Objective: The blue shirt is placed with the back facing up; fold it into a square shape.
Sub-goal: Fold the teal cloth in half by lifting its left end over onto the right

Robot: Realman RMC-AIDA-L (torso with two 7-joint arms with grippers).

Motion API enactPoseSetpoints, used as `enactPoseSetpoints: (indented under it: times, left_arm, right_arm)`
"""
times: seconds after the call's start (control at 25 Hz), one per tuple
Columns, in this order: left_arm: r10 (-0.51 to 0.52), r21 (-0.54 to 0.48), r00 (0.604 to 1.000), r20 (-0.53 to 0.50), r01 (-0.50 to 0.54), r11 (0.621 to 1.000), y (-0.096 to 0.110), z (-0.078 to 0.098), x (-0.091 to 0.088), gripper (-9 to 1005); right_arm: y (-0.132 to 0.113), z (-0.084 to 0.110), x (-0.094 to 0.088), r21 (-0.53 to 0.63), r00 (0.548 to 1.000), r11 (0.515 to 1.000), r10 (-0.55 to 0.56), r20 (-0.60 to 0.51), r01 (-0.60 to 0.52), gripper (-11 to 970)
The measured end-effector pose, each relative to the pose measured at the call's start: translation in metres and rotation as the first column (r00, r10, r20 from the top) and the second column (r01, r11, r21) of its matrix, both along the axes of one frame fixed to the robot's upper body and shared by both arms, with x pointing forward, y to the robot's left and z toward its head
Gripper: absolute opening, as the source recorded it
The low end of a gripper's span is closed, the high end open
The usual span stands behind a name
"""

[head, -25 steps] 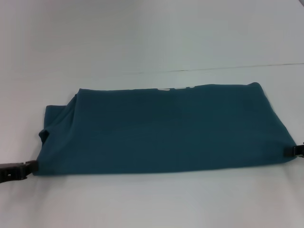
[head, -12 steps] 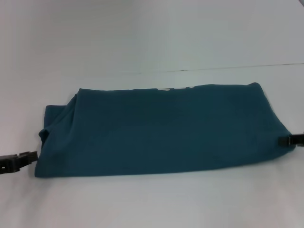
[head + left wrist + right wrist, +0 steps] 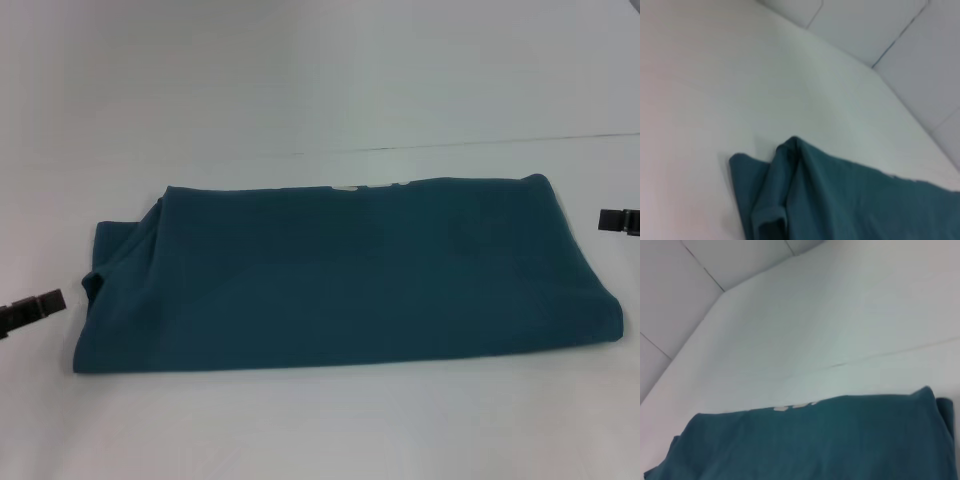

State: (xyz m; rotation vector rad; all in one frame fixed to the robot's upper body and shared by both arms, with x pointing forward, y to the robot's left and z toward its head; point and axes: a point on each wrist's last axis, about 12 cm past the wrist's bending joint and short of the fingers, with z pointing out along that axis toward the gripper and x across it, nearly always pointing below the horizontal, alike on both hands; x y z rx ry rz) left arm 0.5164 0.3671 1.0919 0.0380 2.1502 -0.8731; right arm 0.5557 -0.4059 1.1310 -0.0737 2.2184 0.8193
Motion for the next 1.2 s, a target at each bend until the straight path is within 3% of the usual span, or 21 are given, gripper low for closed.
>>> enactPoseSetpoints:
  times: [0.2,0.48,0.56,0.96,1.2]
  left_arm:
    - [0.009,-0.029,1.000,0.004,-0.008,1.000,0.002,0.002,-0.003,462]
    - [-0.008,-0.056,1.000,0.003,0.008,0.998,-0.001,0.002,-0.004,732]
    - [-0.009,-0.059,1.000,0.008,0.010,0.998,-0.002,0.003,-0.003,854]
    - [-0.037,-0.071,0.999,-0.002,0.037,0.997,-0.006,0.002,-0.002,848]
    - [-0.044,-0.087,0.995,-0.091,0.036,0.996,-0.010,-0.007,-0.008,846]
  right_arm:
    - [0.001,0.002,0.003,-0.008,1.000,1.000,0.003,0.015,-0.003,827]
    - [0.006,-0.001,0.018,-0.063,0.999,0.997,-0.036,0.016,0.037,921]
    - [0.007,-0.001,0.023,-0.070,0.998,0.996,-0.057,0.021,0.058,920]
    - [0.026,-0.006,0.039,-0.077,0.999,0.997,-0.031,0.012,0.032,915]
    - [0.032,-0.001,0.042,-0.039,1.000,0.999,-0.011,0.022,0.012,914]
